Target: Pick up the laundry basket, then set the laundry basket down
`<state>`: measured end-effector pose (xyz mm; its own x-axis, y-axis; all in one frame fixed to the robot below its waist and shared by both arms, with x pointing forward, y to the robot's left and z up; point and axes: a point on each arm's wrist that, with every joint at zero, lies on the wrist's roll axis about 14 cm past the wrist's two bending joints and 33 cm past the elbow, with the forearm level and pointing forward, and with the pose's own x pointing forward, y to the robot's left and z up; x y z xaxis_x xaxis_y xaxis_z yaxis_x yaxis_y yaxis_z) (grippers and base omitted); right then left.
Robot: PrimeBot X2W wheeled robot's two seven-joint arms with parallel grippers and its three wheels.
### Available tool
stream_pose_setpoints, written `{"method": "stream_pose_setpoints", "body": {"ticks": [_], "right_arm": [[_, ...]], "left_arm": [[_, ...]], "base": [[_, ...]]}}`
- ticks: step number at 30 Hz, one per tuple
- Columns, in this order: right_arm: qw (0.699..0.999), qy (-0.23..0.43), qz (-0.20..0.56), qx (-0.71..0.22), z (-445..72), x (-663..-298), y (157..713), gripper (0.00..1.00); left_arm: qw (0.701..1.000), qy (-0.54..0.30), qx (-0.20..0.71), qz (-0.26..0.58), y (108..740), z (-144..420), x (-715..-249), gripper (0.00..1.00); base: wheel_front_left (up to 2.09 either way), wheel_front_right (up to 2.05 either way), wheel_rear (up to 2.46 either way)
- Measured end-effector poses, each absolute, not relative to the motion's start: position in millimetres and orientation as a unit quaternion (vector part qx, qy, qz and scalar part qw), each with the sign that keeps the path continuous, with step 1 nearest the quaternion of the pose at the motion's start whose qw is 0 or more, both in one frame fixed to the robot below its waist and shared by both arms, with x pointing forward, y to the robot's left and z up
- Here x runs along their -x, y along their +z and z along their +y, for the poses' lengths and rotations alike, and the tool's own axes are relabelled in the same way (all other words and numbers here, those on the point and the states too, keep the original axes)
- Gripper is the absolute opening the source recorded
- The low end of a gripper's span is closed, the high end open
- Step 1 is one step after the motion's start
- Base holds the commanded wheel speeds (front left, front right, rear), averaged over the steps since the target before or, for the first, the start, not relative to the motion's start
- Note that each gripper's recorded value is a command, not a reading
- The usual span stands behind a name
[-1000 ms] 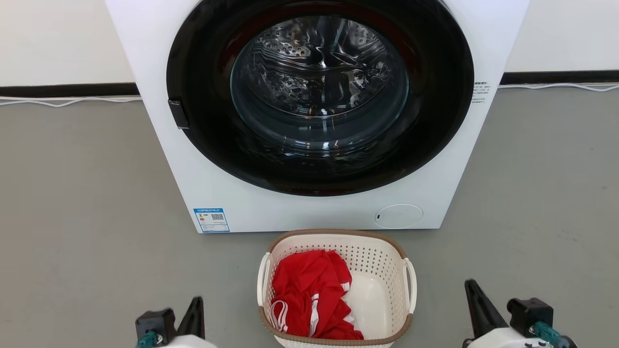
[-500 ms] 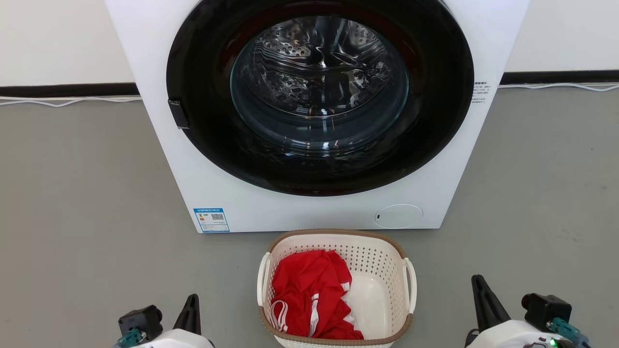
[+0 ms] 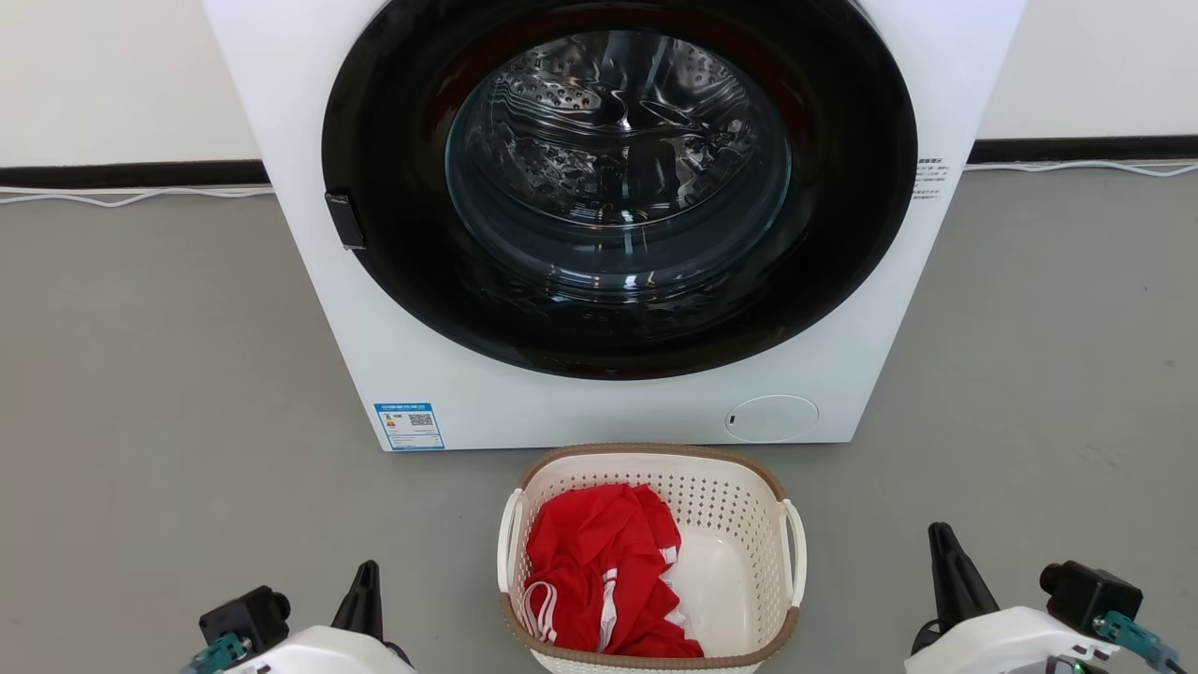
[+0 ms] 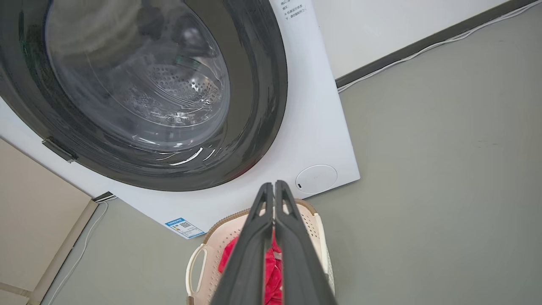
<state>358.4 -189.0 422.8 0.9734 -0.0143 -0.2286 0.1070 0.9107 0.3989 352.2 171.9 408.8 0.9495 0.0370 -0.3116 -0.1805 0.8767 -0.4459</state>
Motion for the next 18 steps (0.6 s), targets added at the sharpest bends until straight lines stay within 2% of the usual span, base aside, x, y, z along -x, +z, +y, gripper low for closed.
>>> {"method": "stream_pose_setpoints", "body": {"ticks": [18], "right_arm": [[0.942, -0.055, 0.099, -0.316, -195.0, -362.3, 430.8, 0.0]], "left_arm": [[0.925, 0.069, 0.346, 0.139, 416.9, 175.3, -357.0, 0.0]], "base": [[0.0, 0.0, 0.0]]}}
